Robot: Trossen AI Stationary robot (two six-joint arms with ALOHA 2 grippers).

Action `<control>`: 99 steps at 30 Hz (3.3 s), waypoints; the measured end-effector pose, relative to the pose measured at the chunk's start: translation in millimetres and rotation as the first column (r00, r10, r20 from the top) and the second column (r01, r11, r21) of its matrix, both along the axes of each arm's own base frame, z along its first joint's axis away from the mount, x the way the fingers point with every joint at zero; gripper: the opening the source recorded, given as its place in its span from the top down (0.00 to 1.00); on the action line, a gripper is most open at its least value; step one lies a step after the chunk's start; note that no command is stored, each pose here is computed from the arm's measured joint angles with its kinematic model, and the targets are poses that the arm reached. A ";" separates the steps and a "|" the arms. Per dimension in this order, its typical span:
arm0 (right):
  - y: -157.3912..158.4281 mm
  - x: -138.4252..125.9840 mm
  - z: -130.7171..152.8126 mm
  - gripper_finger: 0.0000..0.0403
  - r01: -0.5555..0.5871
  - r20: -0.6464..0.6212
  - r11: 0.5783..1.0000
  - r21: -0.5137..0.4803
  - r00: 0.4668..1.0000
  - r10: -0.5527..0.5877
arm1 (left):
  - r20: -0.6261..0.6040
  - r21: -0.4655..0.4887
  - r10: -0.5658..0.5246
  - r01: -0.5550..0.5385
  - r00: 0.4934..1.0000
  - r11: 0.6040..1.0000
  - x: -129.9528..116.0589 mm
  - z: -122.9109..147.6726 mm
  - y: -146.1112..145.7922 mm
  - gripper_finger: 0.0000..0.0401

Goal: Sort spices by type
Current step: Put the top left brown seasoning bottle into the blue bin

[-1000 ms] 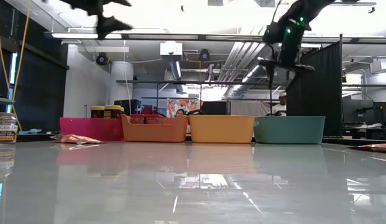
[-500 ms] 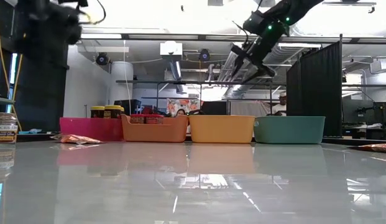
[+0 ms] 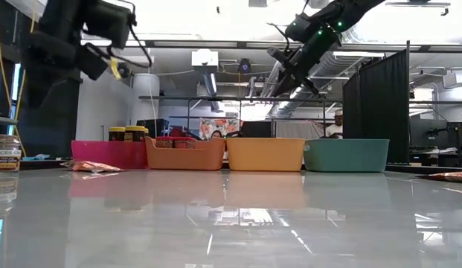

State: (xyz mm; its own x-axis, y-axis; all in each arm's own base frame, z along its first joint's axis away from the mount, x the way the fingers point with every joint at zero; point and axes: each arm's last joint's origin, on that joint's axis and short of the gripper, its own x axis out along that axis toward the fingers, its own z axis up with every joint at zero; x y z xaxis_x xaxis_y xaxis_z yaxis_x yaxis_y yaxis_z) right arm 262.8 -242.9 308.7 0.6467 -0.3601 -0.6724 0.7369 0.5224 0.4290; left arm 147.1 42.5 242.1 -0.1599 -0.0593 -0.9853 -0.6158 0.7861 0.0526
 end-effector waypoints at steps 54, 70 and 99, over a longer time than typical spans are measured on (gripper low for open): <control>16.0 -5.4 28.8 1.00 -0.096 0.184 0.995 0.039 0.979 0.088 | 0.393 0.078 -0.260 0.250 0.882 0.965 119.5 -59.7 45.2 1.00; 31.0 -20.3 69.7 1.00 -0.098 0.318 0.988 -0.116 0.939 0.131 | 0.706 0.241 -0.365 0.279 0.607 0.930 262.4 -23.8 84.2 1.00; 144.4 73.4 3.8 0.09 -0.765 -0.009 0.634 -0.116 0.639 0.769 | 0.882 0.327 -0.133 -0.384 0.452 0.863 18.7 147.5 73.0 1.00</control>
State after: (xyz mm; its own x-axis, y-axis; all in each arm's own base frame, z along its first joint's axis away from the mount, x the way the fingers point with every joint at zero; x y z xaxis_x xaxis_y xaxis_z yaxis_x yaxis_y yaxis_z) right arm 336.2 -98.5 312.5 0.7447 0.2151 -0.6318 0.0351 0.9327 0.3590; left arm 165.8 115.5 389.7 0.7436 0.4496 -0.4949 -0.6228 0.7351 -0.2679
